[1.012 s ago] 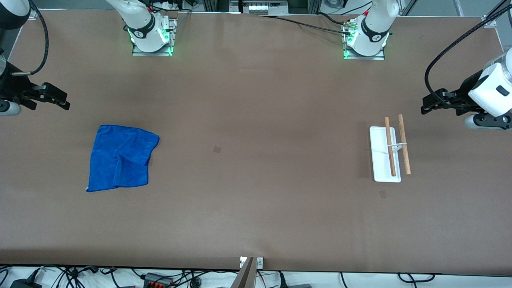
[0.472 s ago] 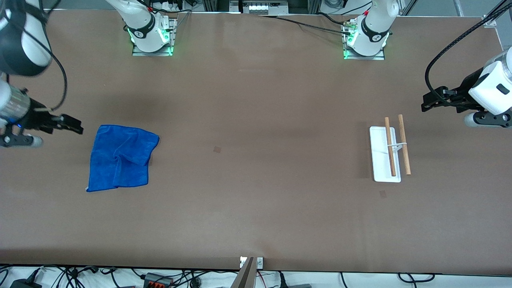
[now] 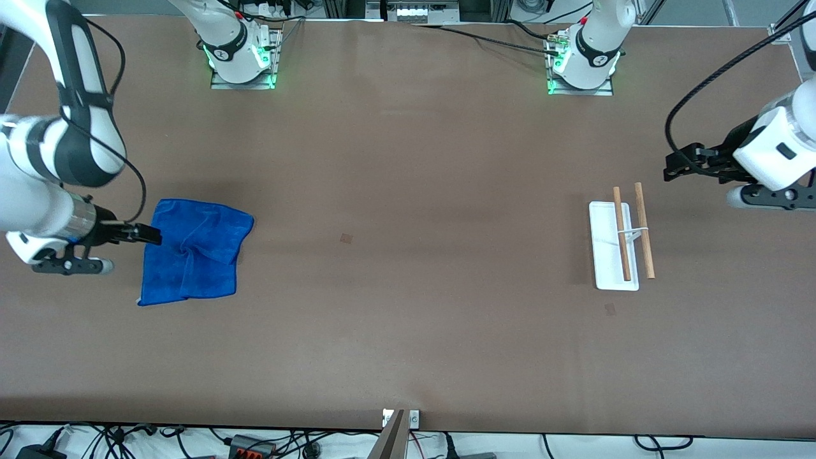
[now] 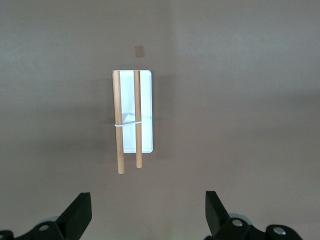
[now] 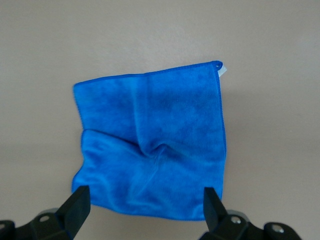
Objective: Pass towel and hang on rack
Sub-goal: 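Lower the right gripper onto the blue towel and grasp it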
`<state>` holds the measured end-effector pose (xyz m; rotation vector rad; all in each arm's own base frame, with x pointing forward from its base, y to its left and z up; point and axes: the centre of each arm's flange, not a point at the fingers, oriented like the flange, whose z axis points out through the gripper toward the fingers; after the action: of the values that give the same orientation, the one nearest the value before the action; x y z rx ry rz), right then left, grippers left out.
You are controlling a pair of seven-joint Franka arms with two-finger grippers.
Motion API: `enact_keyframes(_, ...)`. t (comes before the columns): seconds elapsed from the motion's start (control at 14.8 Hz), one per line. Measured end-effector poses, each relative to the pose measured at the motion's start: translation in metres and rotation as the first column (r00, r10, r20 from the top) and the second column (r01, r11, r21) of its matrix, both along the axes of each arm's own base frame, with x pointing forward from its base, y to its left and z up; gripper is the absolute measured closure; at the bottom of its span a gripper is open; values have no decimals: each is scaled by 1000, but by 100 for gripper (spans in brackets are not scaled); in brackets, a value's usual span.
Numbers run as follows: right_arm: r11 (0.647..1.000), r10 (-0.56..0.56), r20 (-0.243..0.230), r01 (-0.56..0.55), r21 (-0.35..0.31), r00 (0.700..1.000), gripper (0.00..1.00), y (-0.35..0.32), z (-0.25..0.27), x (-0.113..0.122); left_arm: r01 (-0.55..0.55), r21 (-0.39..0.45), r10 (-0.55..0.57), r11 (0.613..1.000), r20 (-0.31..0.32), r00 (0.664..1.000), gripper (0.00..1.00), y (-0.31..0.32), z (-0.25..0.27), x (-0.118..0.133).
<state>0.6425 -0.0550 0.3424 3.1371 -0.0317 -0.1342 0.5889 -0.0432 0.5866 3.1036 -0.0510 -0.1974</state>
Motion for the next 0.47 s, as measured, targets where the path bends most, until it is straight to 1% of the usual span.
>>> enact_keyframes(0.2, 1000, -5, -1, 5, -2, 1000, 0, -4, -45, 8, 15, 6, -15, 1000, -3, 1000, 0, -8, -2, 0)
enact_keyframes(0.47, 1000, -6, -40, 6, 0, 999, 0, -5, -85, 8, 14, 8, -14, 1000, -8, 1000, 0, -7, -3, 0)
